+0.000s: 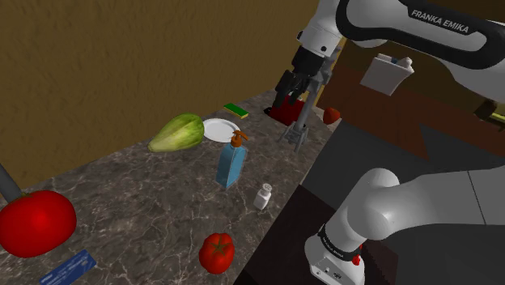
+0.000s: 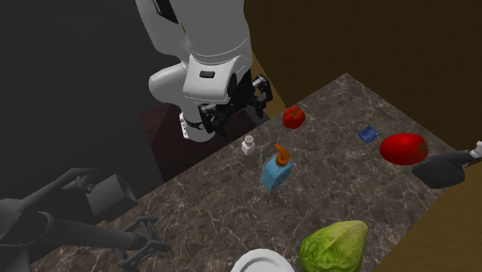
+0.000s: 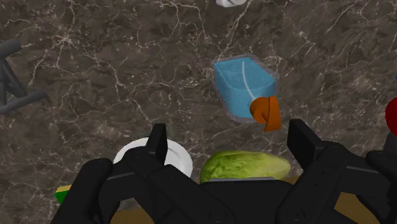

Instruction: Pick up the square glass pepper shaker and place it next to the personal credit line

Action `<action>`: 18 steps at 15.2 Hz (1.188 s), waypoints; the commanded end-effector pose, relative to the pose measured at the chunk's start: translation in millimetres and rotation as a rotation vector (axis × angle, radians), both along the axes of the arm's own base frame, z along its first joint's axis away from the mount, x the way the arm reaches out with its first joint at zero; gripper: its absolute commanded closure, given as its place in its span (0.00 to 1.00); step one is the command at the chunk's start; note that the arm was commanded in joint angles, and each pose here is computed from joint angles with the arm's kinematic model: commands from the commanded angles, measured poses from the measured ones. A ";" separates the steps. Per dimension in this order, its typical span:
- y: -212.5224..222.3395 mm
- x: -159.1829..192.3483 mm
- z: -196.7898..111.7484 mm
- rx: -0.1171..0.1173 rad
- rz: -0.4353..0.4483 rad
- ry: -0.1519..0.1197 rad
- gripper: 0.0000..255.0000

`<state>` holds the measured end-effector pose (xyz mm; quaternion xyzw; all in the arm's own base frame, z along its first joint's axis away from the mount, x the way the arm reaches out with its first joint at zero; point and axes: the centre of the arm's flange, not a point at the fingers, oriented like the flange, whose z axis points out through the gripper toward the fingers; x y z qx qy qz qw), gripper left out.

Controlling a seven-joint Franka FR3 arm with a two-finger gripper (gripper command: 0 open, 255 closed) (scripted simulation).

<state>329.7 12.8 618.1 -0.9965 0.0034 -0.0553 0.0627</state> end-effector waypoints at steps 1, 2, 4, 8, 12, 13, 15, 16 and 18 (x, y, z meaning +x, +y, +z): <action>0.0 0.0 0.0 0.000 0.000 0.000 0.00; 4.0 -3.7 -11.8 0.000 0.003 0.003 0.00; 11.9 -11.3 -35.4 -0.001 0.010 0.009 0.00; 27.4 -27.0 -82.4 -0.002 0.023 0.020 0.00; 42.8 -43.4 -129.3 -0.003 0.036 0.031 0.00; 46.6 -47.6 -141.0 -0.003 0.040 0.034 0.00; 54.1 -56.2 -164.3 -0.003 0.046 0.040 0.00; 57.8 -60.6 -176.0 -0.003 0.049 0.043 0.00; 65.3 -69.5 -199.3 -0.004 0.056 0.048 0.00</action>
